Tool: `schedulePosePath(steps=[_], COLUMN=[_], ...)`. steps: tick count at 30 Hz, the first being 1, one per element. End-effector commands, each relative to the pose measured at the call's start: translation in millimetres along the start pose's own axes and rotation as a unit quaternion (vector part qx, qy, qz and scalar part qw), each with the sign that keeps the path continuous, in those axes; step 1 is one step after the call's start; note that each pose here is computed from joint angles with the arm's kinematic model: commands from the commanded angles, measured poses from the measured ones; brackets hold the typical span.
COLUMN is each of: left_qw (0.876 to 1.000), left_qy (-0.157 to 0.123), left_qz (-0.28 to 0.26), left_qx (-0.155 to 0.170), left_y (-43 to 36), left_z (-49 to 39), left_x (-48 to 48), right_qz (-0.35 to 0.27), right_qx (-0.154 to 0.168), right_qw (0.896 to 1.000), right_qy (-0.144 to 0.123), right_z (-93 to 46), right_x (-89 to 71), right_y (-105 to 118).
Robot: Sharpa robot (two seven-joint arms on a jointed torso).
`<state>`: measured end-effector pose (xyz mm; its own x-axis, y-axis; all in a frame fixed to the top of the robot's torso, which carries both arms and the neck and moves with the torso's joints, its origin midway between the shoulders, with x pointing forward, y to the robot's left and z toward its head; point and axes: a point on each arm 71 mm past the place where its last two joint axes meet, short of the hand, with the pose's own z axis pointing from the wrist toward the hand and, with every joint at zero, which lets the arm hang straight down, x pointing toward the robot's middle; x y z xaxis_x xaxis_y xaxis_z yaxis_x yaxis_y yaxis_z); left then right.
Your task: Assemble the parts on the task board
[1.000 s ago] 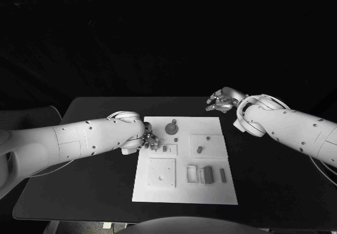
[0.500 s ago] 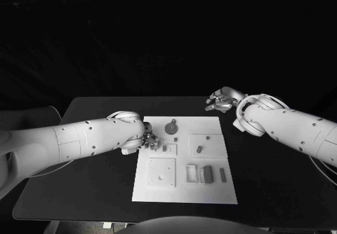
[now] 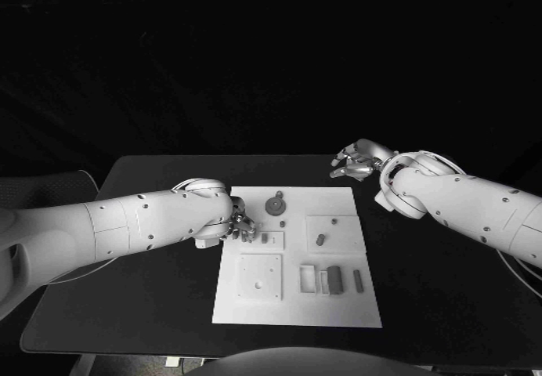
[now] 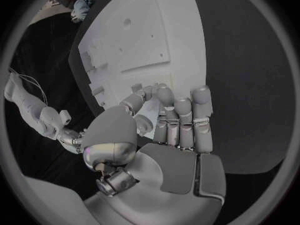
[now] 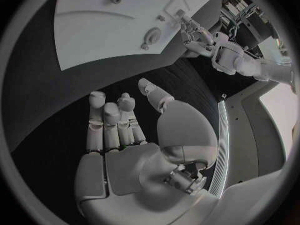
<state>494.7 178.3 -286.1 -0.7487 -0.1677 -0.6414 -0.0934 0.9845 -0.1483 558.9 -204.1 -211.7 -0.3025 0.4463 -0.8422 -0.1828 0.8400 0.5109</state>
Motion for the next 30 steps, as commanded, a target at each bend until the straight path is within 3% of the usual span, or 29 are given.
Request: schedulePosePath(steps=[1,30], left_qw=[1.000,1.000], left_qy=[0.008,0.013], left_qz=[0.011,0.015], left_qx=[0.002,0.006], left_y=[-0.7,-1.8], left_z=[0.6,0.7], left_x=[3.2,4.1], right_qz=[-0.004,-0.004], right_qx=[-0.003,-0.003], right_qw=[1.000,1.000], right_qy=[0.007,0.008], right_z=[0.1,0.2], right_x=[1.1,1.5], right_y=[1.2,1.6])
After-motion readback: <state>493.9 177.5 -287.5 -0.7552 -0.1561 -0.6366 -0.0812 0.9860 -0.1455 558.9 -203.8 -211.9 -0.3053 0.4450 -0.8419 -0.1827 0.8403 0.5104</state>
